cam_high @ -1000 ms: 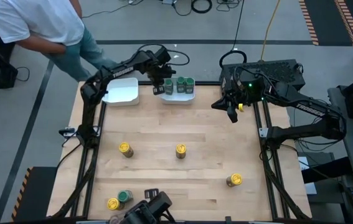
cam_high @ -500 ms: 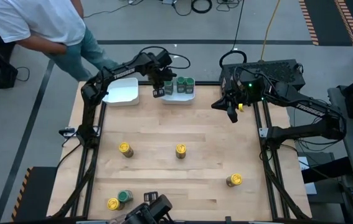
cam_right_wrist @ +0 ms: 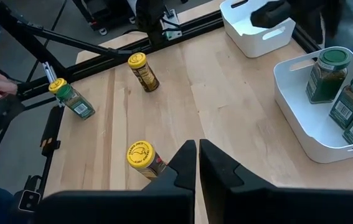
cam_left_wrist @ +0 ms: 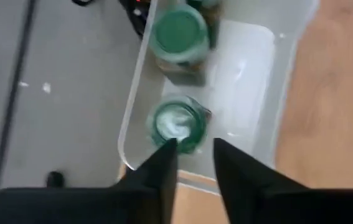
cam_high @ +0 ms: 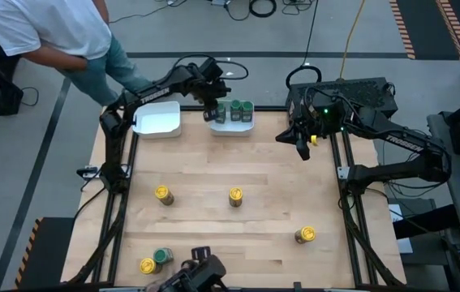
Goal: Sort spices by type
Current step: Put the top green seasoning bottle into the right white bin
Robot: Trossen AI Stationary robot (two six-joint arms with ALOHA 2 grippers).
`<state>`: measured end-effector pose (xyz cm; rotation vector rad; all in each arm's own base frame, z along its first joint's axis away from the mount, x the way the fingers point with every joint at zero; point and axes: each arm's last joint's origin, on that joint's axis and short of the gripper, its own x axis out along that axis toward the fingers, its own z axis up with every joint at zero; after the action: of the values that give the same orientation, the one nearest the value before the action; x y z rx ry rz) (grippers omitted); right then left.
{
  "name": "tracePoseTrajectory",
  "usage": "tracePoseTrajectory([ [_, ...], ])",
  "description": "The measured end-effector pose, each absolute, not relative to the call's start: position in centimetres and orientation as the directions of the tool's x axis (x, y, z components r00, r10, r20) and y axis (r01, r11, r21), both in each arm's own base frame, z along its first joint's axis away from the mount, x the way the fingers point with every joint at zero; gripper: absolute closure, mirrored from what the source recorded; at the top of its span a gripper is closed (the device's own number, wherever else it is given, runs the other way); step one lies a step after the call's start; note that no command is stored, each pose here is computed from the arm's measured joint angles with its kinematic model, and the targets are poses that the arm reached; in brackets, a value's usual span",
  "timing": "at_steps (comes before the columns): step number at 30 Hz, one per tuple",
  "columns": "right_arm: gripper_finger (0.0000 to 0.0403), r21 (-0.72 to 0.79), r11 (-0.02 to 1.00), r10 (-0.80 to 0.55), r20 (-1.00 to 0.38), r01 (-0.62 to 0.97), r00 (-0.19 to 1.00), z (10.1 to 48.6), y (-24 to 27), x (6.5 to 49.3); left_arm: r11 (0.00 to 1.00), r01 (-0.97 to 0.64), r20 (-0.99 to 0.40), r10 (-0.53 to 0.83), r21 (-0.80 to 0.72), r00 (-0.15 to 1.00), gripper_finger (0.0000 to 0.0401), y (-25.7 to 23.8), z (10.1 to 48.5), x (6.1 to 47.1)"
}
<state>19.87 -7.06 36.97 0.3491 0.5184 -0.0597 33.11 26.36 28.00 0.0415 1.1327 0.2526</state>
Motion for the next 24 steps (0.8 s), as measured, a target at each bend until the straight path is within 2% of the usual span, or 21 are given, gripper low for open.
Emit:
tracePoseTrajectory([
  [3,0.0403,0.311,0.939,0.032,-0.495,0.143,0.868,37.0,-7.1,19.9,0.956,-0.238,-0.878,0.260,0.175,0.401,0.0233,26.6,27.7,33.6],
  [8,0.0403,0.303,0.943,0.032,-0.495,0.138,0.868,37.0,-7.1,19.9,0.898,-0.440,-0.887,0.207,0.004,0.414,0.0145,27.4,26.8,33.4],
  [11,0.0403,0.297,0.945,0.032,-0.495,0.134,0.868,37.0,-7.1,19.9,0.844,-0.534,-0.885,0.214,-0.046,0.414,0.0110,27.8,26.4,33.5],
  [17,0.0403,0.291,0.948,0.032,-0.495,0.130,0.868,37.0,-7.1,19.9,0.753,-0.649,-0.877,0.230,-0.114,0.421,0.0097,28.1,26.0,33.8],
  [24,0.0403,0.292,0.948,0.032,-0.495,0.131,0.868,37.0,-7.1,19.9,0.699,-0.714,-0.884,0.302,-0.050,0.357,0.0100,27.8,25.6,34.4],
])
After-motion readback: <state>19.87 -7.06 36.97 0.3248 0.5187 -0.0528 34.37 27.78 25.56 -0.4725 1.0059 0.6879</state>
